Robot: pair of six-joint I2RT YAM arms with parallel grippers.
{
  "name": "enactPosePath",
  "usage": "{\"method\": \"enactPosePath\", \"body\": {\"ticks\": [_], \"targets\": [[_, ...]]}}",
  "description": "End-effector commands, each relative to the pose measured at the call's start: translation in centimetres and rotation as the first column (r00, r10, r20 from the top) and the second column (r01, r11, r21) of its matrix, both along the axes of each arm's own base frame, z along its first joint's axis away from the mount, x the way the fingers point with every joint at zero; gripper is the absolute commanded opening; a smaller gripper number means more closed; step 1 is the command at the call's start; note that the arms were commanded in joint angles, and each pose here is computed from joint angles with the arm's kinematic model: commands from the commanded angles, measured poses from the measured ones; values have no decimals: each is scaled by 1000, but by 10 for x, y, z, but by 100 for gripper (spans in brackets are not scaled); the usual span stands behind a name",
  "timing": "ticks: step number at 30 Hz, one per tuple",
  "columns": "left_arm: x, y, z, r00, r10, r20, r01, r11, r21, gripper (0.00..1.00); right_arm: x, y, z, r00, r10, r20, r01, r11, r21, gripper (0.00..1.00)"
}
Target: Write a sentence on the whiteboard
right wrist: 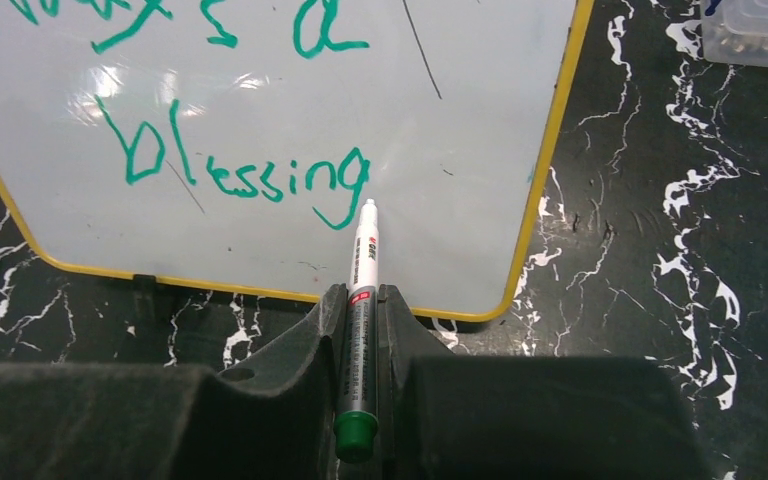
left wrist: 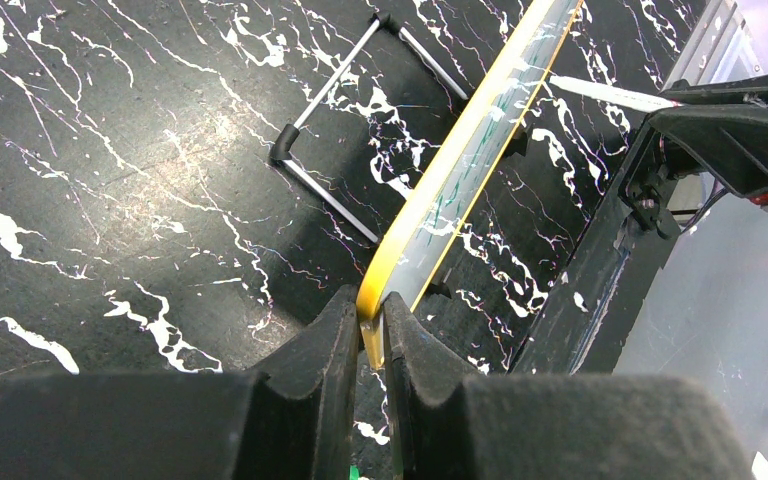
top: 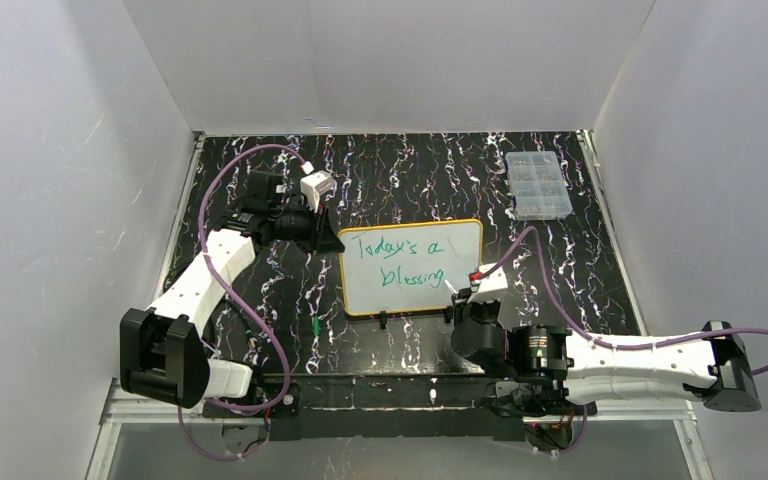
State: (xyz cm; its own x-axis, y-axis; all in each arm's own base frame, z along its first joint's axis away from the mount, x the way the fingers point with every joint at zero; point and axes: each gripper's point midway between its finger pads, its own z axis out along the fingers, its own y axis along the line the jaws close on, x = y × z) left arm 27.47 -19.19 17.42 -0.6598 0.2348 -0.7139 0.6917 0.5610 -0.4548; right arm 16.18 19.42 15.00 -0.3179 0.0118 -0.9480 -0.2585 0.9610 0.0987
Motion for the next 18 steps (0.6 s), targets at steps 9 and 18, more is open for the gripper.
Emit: {"method": "enactPosePath", "body": {"ticks": [9, 18], "targets": [[0, 3, 14, 999, 0, 55, 0, 1000, -9, 0, 6, -8, 4, 997, -67, 30, 68, 998, -10, 1], [0, 2, 15, 998, -1, 56, 2, 1000, -10, 0, 7, -7, 8, 996, -74, 42, 75, 997, -13, 1]]}}
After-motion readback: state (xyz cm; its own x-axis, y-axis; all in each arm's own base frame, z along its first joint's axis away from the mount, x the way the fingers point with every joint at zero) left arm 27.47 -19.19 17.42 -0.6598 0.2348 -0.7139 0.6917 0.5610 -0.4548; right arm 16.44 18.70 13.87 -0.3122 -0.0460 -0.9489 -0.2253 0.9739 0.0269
